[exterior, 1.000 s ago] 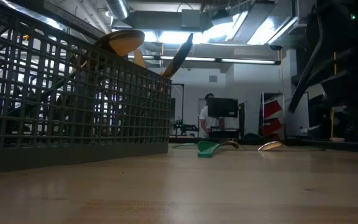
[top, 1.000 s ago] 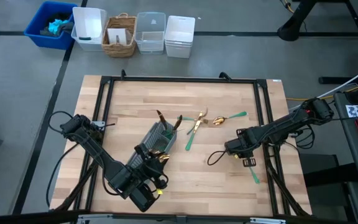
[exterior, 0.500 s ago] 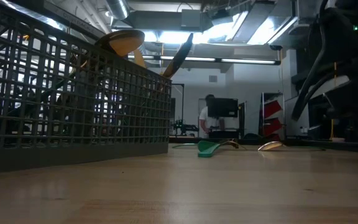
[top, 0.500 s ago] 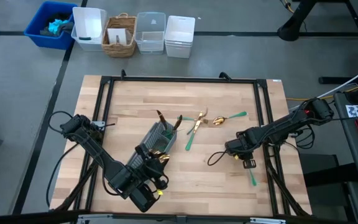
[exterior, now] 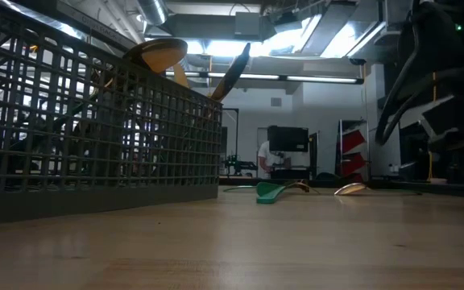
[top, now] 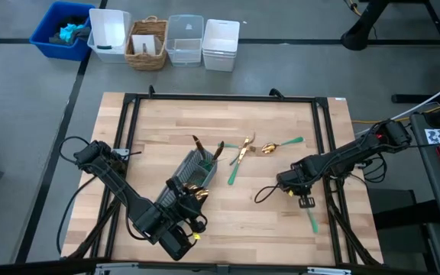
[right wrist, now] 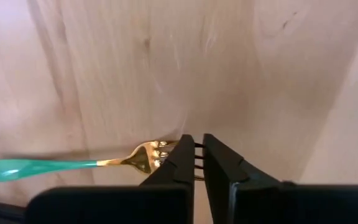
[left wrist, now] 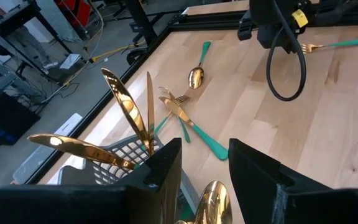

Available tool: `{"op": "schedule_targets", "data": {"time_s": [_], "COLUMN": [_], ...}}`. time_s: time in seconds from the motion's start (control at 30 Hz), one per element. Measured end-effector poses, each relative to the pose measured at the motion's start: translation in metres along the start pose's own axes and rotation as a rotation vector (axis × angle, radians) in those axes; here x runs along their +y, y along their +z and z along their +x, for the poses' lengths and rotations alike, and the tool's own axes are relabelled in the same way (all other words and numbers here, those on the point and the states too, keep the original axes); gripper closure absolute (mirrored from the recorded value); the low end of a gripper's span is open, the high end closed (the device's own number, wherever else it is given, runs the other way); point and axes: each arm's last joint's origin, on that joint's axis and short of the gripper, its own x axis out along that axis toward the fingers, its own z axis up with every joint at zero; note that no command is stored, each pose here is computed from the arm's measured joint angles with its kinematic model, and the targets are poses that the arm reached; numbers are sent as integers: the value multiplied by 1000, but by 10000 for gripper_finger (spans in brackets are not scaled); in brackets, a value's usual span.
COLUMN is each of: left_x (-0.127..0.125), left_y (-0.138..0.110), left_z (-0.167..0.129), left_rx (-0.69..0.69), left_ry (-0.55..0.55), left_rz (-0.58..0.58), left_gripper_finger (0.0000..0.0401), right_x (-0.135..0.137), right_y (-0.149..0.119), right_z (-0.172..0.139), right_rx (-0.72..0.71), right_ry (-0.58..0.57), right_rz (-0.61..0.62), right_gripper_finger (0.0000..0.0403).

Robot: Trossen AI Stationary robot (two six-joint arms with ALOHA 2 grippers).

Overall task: Sort silverware
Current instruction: Put the green fork into the silverware basket

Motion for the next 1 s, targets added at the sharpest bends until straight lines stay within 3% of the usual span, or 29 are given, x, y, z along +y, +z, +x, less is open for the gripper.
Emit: {"op": "schedule_targets", "data": {"time_s": [0.3, 0.6, 0.83, 1.0], "left_x": [0, 3, 11, 17], "left_y": [0, 0, -2, -8], "left_z": [0, -13, -40, -54], "left_rx": [0, -21, -92, -135], "left_ry": [0, -21, -37, -24], "left_rz": [0, 50, 54, 13], "left_gripper_finger": [278, 278, 278, 278], "right_x": [5, 19, 27, 37], "right_y": [10, 46, 70, 89], "right_z": [-10, -42, -71, -107], "right_rx": [-43, -346, -602, -845], "right_ry": [26, 21, -72, -157], "right_rz": [-8, -122, -158, -266], "right_gripper_finger": [387, 388, 388, 388]}}
